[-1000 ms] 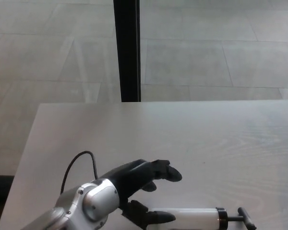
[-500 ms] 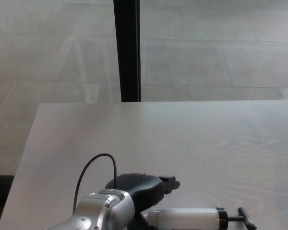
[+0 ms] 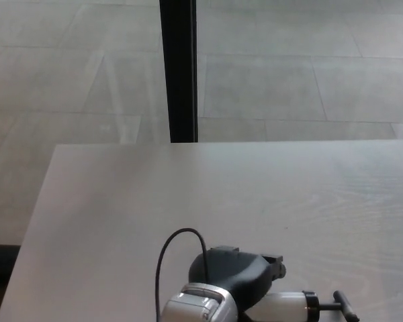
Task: The robot uses its left hand to lift the air pump kept on the middle of the desk and use the right hand to pull out the handle
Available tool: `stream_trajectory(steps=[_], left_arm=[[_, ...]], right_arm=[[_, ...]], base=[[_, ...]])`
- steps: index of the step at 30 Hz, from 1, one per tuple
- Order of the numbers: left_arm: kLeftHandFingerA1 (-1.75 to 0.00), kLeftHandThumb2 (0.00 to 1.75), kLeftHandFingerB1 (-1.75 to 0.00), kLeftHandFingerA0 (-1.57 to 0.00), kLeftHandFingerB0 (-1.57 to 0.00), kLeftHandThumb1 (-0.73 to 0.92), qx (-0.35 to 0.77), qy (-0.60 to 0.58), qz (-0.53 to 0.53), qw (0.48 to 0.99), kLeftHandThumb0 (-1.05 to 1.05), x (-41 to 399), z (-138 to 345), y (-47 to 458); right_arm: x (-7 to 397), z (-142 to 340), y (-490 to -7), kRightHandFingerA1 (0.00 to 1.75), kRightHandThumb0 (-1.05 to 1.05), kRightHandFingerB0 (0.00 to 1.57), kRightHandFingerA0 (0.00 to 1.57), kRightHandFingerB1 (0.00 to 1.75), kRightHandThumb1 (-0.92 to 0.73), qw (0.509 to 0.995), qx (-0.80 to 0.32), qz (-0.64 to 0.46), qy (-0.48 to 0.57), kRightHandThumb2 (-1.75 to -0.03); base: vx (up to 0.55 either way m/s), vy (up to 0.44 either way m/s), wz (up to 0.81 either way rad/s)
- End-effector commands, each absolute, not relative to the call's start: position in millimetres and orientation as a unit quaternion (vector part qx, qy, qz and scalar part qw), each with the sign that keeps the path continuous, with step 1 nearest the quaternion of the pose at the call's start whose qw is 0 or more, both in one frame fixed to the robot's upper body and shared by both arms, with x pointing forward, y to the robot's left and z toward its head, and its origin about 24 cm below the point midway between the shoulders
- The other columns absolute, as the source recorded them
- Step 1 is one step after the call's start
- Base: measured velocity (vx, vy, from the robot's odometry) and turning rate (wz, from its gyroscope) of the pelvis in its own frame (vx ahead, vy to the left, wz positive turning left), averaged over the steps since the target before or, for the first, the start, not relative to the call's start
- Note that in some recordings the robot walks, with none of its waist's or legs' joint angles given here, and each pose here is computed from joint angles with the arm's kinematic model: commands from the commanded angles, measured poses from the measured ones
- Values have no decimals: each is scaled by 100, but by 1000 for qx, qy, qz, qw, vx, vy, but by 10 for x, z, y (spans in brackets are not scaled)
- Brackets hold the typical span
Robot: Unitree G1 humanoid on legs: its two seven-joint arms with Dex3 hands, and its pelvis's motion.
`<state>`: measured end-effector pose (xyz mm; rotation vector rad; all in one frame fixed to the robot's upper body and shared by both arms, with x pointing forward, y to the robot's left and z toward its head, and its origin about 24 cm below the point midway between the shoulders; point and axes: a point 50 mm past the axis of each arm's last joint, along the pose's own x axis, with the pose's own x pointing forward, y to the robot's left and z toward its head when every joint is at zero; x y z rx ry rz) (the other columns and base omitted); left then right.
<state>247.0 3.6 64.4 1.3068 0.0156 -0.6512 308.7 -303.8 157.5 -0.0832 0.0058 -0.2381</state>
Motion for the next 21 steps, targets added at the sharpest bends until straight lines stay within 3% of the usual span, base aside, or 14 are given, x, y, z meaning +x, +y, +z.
stream_trajectory(steps=[1, 2, 3, 4, 5, 11, 15, 16, 21], left_arm=[[-60, 95, -55, -24, -29, 57, 615, -8, -198, 763, -80, 2475, 686, 31], [-60, 60, -46, -33, -36, 66, 594, -13, -184, 783, -70, 2450, 689, -18], [-60, 60, -46, -33, -36, 66, 592, -13, -181, 785, -70, 2448, 690, -22], [-67, 96, -53, -40, -25, 52, 590, -16, -180, 787, -64, 2435, 690, -37], [-63, 61, -45, -40, -36, 69, 586, -21, -180, 790, -65, 2406, 688, -67], [-62, 61, -46, -42, -35, 66, 595, -34, -179, 782, -64, 2332, 590, -87], [-67, 60, -49, -44, -39, 67, 633, -52, -179, 751, -66, 2304, 498, -7], [-66, 60, -49, -45, -42, 67, 670, -54, -170, 721, -68, 2321, 438, 104], [-64, 60, -48, -41, -42, 66, 697, -55, -153, 698, -69, 2338, 377, 274]], right_arm=[[3090, 1660, -3129, 69, -51, 65, 67, 51, -72, 989, -62, -131, 12, -62], [3105, 1665, -3126, 68, -50, 65, 67, 52, -71, 989, -59, -131, 11, -61], [3110, 1668, -3123, 68, -50, 65, 67, 52, -71, 990, -59, -131, 11, -61], [3115, 1666, -3123, 68, -50, 67, 68, 52, -71, 989, -59, -132, 11, -61], [3120, 1661, -3124, 66, -51, 65, 67, 51, -71, 989, -59, -133, 12, -61], [3140, 1666, -3111, 69, -50, 64, 67, 51, -73, 989, -66, -130, 13, -62], [3137, 1669, -3131, 71, -49, 65, 68, 52, -72, 989, -67, -135, 15, -61], [3134, 1662, -3143, 69, -48, 64, 67, 52, -72, 988, -68, -136, 18, -61], [3133, 1653, -3136, 72, -47, 65, 68, 52, -71, 988, -69, -134, 18, -61]], base=[[0, 0, 0], [0, 0, 0], [0, 0, 0], [0, 0, 0], [0, 0, 0], [0, 0, 0], [0, 0, 0], [0, 0, 0], [0, 0, 0]])
